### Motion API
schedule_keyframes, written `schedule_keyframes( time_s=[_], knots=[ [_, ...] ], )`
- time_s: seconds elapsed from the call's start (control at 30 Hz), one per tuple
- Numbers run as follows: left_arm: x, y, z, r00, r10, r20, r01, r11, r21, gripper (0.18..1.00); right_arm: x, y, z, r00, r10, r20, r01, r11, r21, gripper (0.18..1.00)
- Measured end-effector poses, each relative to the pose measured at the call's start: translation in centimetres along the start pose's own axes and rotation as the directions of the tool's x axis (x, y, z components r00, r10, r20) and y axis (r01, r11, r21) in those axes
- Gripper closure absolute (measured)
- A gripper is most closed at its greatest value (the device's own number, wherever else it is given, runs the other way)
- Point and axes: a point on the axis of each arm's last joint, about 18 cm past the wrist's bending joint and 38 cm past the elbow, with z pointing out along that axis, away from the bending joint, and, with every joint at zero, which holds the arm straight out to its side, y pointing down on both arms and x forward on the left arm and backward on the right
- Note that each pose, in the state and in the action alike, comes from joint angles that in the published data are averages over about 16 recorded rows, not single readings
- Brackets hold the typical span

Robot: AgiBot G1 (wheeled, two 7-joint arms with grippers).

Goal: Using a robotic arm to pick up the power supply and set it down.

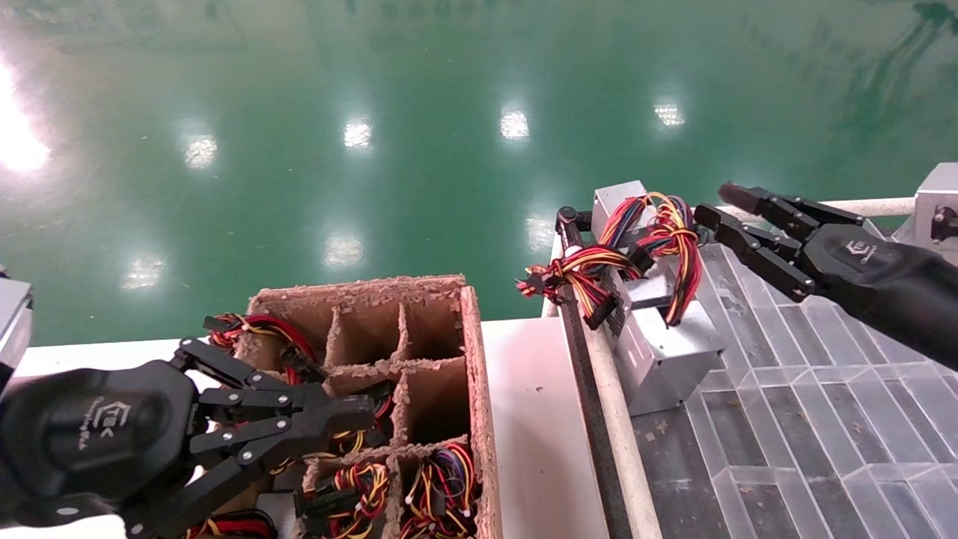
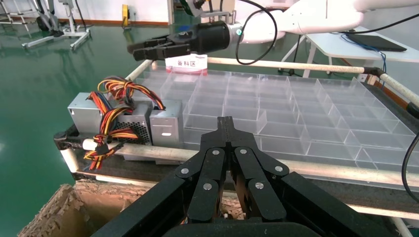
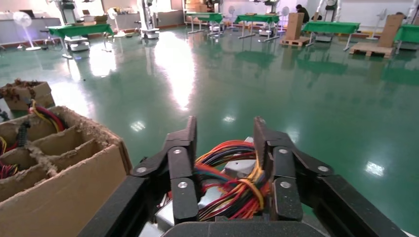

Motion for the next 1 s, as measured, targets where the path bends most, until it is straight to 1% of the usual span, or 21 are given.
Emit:
schedule_keyframes(
  time_s=[0.2, 0.53, 0.77, 1.0],
  knots=[
    [0.0, 0.0, 0.0, 1.0, 0.0, 0.0, 0.0, 1.0, 0.0, 0.993, -0.1, -0.4, 0.5, 1.0, -0.002, 0.01, 0.001, 1.0, 0.022, 0.661],
    [0.0, 0.0, 0.0, 1.0, 0.0, 0.0, 0.0, 1.0, 0.0, 0.993, -1.3, -1.5, 1.8, 0.997, -0.004, 0.075, -0.001, 0.997, 0.075, 0.424],
    [0.0, 0.0, 0.0, 1.0, 0.0, 0.0, 0.0, 1.0, 0.0, 0.993, -3.0, -2.1, 2.3, 0.989, 0.013, 0.149, -0.027, 0.995, 0.092, 0.301],
    [0.0, 0.0, 0.0, 1.0, 0.0, 0.0, 0.0, 1.0, 0.0, 0.993, -5.0, -2.9, 2.6, 0.972, 0.033, 0.233, -0.056, 0.994, 0.093, 0.222]
  ],
)
